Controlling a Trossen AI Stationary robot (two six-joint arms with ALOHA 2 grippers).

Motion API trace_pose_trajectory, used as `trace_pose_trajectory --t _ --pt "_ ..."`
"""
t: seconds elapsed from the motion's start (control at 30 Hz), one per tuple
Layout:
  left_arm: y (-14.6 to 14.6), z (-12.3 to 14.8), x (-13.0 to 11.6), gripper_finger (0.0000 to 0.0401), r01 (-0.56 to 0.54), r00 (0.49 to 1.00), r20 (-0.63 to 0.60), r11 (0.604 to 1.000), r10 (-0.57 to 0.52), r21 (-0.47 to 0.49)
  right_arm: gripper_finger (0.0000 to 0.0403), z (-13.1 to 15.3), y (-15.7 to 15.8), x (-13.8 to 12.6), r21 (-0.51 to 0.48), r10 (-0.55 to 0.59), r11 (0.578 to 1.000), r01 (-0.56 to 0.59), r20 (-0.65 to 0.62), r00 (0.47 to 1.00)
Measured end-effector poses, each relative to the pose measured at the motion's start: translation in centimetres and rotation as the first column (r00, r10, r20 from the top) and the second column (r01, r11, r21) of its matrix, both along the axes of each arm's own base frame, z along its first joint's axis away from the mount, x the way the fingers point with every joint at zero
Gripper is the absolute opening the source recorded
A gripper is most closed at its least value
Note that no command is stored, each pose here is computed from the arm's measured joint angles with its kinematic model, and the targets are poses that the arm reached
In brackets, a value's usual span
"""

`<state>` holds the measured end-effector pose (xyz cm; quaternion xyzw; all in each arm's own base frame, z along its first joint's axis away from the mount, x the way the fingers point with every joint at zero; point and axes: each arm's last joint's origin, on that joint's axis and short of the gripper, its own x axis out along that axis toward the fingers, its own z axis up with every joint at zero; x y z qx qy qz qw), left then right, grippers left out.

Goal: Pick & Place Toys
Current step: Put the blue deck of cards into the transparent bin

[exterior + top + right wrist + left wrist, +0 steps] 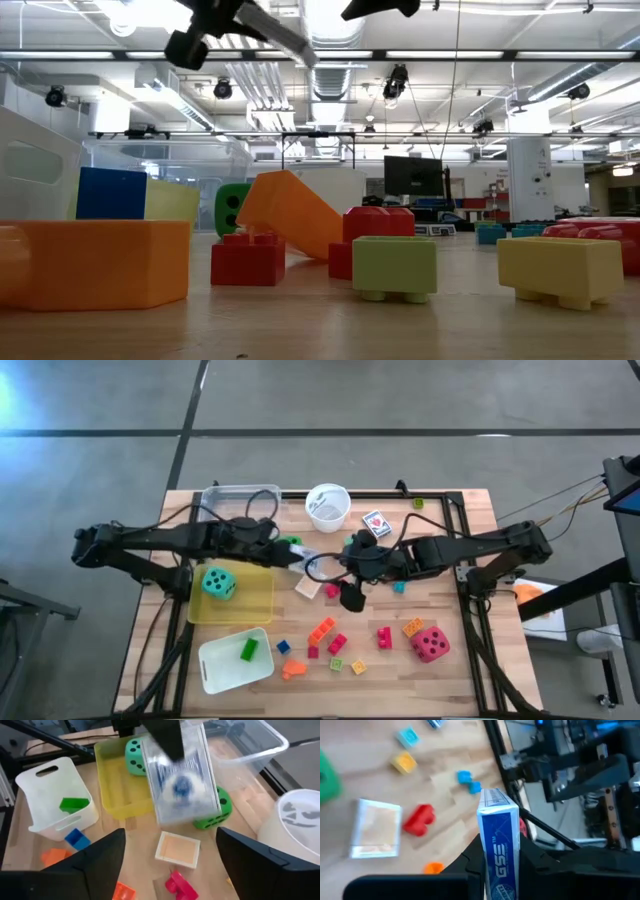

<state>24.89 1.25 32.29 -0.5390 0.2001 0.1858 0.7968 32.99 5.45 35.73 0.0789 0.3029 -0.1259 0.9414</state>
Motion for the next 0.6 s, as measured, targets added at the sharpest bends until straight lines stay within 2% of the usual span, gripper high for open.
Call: trace_pose_trajectory --t 0.13,0.33,0.47,0.6 --pt "1.6 0.8 -2.3 0.0050 -0.099 0.994 -0.035 0.994 0.101 0.055 0.0301 0.5 -0.2 -0.8 0.015 -0.032 0.999 0.032 -0.001 1.000" --pt "5.2 1.1 -5.5 0.0050 -0.278 0.950 -0.108 0.952 0.292 0.129 0.0301 0.4 -0.3 -1.3 0.005 -0.042 0.999 0.043 -0.036 0.998" --pt "7.2 0.5 -6.7 0.0050 -0.319 0.901 -0.248 0.932 0.355 0.174 0.0301 0.3 -0.3 -1.4 0.001 -0.042 0.999 0.042 -0.052 0.998" --pt "8.6 0.6 -7.3 0.0050 -0.306 0.852 -0.373 0.928 0.367 0.215 0.0301 0.3 -0.3 -1.4 0.001 -0.042 0.999 0.042 -0.052 0.998"
